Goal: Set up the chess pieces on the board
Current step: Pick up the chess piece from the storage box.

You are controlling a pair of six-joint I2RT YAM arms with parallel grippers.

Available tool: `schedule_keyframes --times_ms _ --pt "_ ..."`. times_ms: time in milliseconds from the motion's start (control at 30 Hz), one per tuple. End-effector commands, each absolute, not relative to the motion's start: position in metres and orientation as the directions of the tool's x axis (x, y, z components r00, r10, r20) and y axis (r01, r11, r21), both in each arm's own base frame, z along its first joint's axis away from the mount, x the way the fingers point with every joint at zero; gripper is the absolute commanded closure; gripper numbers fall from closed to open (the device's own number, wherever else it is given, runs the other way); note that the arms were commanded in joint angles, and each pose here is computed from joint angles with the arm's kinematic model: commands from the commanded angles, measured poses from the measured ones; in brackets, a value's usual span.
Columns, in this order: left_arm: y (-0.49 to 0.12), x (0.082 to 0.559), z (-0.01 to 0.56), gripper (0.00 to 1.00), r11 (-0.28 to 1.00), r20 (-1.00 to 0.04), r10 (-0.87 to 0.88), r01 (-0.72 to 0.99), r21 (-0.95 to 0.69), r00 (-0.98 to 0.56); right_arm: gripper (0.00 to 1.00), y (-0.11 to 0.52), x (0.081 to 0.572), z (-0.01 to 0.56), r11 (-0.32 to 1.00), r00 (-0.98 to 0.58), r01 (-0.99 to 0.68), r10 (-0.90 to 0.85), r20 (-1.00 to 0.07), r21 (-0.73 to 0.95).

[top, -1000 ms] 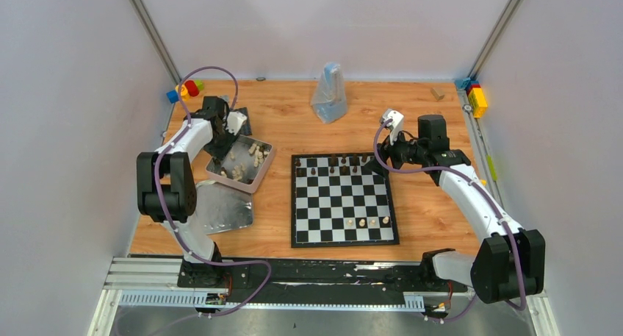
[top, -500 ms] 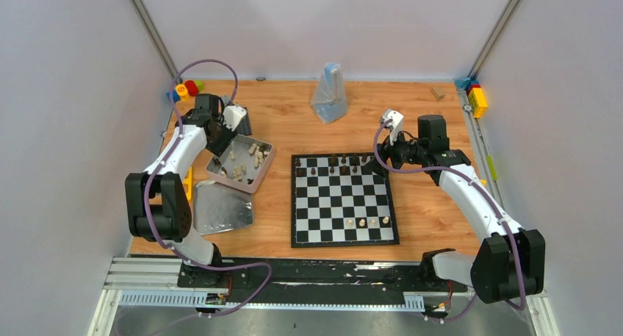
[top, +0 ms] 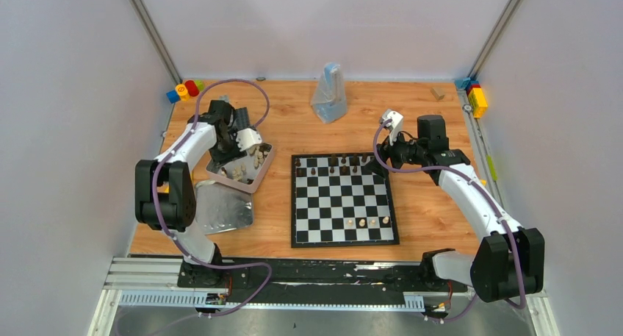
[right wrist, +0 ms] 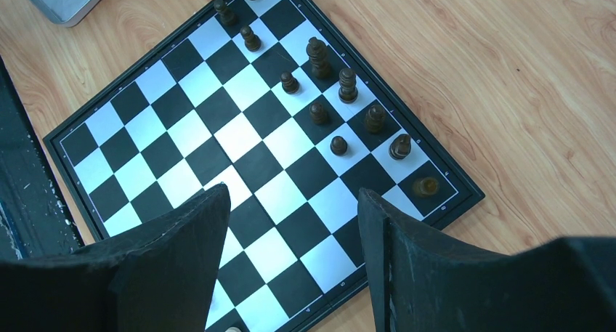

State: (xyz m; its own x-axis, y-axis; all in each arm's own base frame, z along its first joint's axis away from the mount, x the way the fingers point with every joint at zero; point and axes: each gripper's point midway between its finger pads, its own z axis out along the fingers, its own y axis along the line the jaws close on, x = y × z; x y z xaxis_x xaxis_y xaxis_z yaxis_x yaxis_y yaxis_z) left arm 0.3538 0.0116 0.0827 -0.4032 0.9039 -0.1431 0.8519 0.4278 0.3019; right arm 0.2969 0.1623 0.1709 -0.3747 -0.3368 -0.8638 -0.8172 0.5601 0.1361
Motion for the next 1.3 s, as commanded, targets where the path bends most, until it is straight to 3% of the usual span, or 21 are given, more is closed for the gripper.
schedule_keyframes --times_ms 0,700,1267 --pt "0.011 0.355 0.075 0.48 0.249 -0.059 0.968 0.939 0.235 -0.242 0.34 0.167 0.301 0.184 0.532 -0.328 -0.840 -0.339 -0.882 0.108" --pt "0.030 0.379 0.052 0.55 0.084 0.131 0.985 0.975 0.205 -0.112 0.34 0.167 0.304 0.177 0.537 -0.353 -0.834 -0.347 -0.869 0.124" --pt "0.035 0.377 0.059 0.74 0.056 0.206 0.974 0.982 0.180 -0.093 0.34 0.167 0.302 0.173 0.529 -0.352 -0.840 -0.362 -0.863 0.121"
